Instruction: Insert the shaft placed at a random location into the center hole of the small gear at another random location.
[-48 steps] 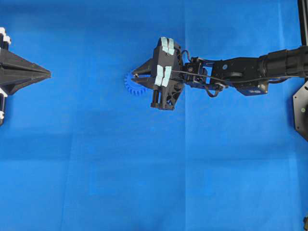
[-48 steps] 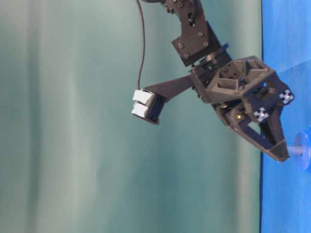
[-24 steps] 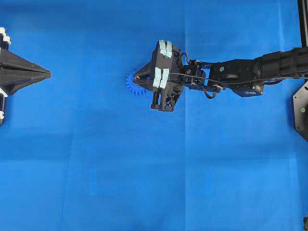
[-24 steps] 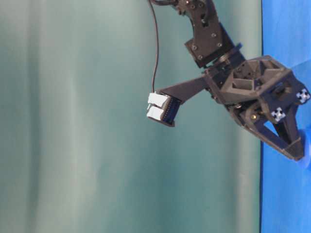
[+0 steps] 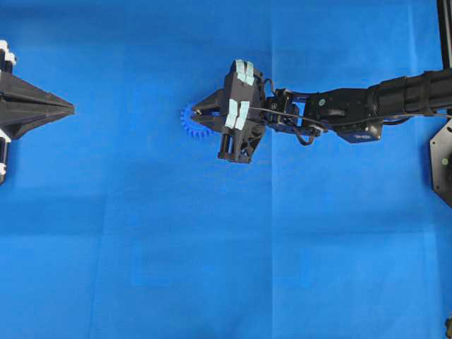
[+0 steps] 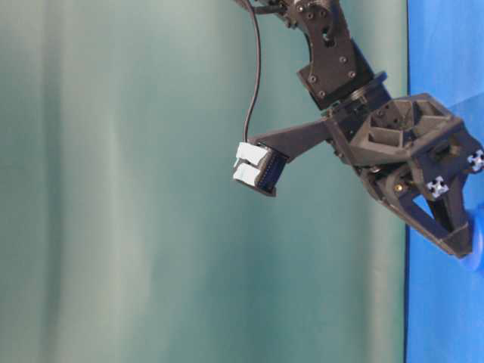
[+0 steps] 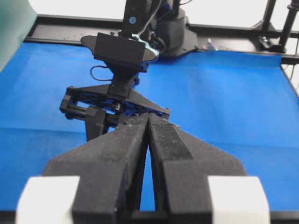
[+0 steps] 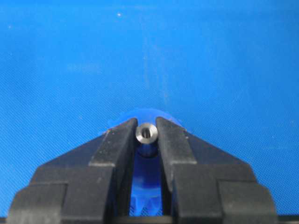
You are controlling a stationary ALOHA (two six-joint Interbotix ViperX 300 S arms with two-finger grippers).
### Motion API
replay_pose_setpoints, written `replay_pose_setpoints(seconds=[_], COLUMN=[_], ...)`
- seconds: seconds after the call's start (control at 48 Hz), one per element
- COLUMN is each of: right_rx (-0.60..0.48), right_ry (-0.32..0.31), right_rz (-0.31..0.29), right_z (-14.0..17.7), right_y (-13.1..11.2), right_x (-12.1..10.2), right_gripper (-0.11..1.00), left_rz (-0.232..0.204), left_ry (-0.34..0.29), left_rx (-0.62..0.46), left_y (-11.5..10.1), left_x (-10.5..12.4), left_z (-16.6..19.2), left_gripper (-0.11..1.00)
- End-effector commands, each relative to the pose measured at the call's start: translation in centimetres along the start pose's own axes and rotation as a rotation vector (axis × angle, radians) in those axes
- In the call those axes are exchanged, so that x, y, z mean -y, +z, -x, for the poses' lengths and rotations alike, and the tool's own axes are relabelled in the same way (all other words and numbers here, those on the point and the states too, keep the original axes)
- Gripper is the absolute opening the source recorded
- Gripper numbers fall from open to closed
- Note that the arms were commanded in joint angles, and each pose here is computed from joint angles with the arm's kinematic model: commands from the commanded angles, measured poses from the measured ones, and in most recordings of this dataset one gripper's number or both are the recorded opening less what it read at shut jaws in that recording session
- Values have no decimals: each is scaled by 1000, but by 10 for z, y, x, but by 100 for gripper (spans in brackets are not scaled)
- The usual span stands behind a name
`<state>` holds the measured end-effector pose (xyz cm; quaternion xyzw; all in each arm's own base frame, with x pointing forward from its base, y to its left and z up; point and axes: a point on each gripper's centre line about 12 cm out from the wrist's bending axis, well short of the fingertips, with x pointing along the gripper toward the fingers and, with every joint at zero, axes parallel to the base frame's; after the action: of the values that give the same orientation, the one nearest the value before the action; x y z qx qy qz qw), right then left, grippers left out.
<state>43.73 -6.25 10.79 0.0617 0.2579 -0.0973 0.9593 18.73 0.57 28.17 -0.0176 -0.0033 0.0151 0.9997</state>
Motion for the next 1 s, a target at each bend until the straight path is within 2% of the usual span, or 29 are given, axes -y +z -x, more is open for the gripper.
replay_pose_setpoints(seconds=[0.0, 0.083, 0.187, 0.271, 0.437, 0.479, 0.625, 0.979], right_rx=[9, 1, 0, 1, 16, 22, 43, 155], right_ry=[5, 5, 5, 3, 8, 11, 18, 31], right_rz=[1, 1, 1, 0, 1, 1, 8, 14], right_z=[1, 1, 2, 2, 9, 13, 31, 97], right_y=[8, 7, 6, 7, 14, 18, 31, 61], right_x=[-2, -2, -2, -2, -3, -4, -6, -5], right_gripper=[3, 5, 19, 36, 79, 84, 81, 80], left_rz=[-2, -2, -2, 0, -2, 0, 0, 0], left_ry=[3, 3, 3, 3, 2, 3, 3, 3], left_rx=[12, 14, 12, 12, 12, 12, 9, 8], left_y=[4, 4, 4, 4, 4, 4, 3, 3], left_x=[0, 0, 0, 0, 0, 0, 0, 0], left_z=[-1, -1, -1, -1, -1, -1, -1, -1], left_gripper=[0, 0, 0, 0, 0, 0, 0, 0])
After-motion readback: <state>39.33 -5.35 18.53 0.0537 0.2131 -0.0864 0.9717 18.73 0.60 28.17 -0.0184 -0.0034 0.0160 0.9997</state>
